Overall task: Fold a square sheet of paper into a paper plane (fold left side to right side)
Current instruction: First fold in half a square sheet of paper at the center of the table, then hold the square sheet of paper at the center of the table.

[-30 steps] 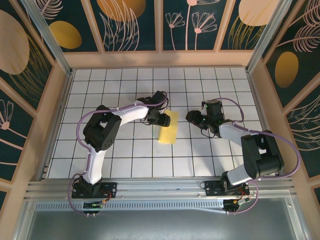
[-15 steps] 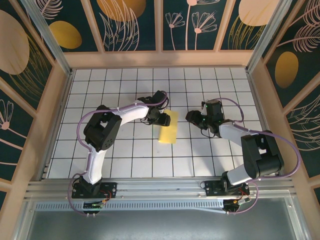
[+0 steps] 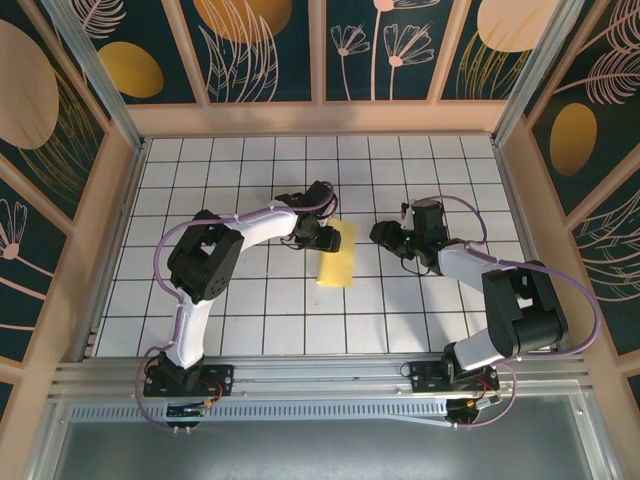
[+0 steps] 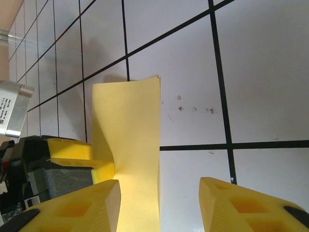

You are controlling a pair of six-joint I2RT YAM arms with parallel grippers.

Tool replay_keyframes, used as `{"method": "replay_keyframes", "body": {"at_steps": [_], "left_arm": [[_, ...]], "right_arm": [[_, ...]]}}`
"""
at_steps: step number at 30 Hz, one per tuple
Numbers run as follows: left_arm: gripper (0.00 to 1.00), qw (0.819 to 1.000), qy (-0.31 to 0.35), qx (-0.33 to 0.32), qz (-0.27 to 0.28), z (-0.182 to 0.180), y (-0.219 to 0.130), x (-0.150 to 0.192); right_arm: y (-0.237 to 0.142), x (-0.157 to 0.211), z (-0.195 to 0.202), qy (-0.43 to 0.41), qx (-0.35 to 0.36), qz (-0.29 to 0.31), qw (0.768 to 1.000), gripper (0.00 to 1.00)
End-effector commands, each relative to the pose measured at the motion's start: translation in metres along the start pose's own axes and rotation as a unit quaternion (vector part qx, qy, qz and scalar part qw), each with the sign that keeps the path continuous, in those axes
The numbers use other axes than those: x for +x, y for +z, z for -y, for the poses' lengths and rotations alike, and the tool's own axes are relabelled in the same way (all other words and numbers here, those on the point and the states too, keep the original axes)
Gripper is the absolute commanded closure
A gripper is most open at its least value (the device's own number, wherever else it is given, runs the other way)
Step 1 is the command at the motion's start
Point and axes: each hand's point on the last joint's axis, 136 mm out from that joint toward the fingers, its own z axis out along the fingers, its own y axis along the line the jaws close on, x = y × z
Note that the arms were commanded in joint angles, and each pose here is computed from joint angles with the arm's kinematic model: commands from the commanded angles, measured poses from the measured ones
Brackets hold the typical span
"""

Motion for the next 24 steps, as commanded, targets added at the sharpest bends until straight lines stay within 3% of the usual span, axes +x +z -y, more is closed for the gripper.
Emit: {"method": "replay_keyframes", "body": {"at_steps": [1, 5, 13, 24], "left_arm": [[0.44, 0.998, -0.011, -0.045, -0.035, -0.029, 0.032, 0.02], [0.44, 0.998, -0.011, -0.045, -0.035, -0.028, 0.032, 0.02], [0.44, 0.998, -0.01, -0.045, -0.036, -0.028, 0.032, 0.02], [0.44, 0.998, -0.009, -0.046, -0.035, -0.028, 0.031, 0.02]], "right_arm": [[0.001, -0.001, -0.009, -0.007, -0.024, 0.0, 1.0, 0.53], [0.009, 0.006, -0.023, -0.004, -0.059, -0.025, 0.998, 0.62], [0.041, 0.03, -0.048, 0.006, -0.104, -0.076, 0.992, 0.91], [0.068, 0.055, -0.034, 0.009, -0.065, -0.12, 0.991, 0.99]]}}
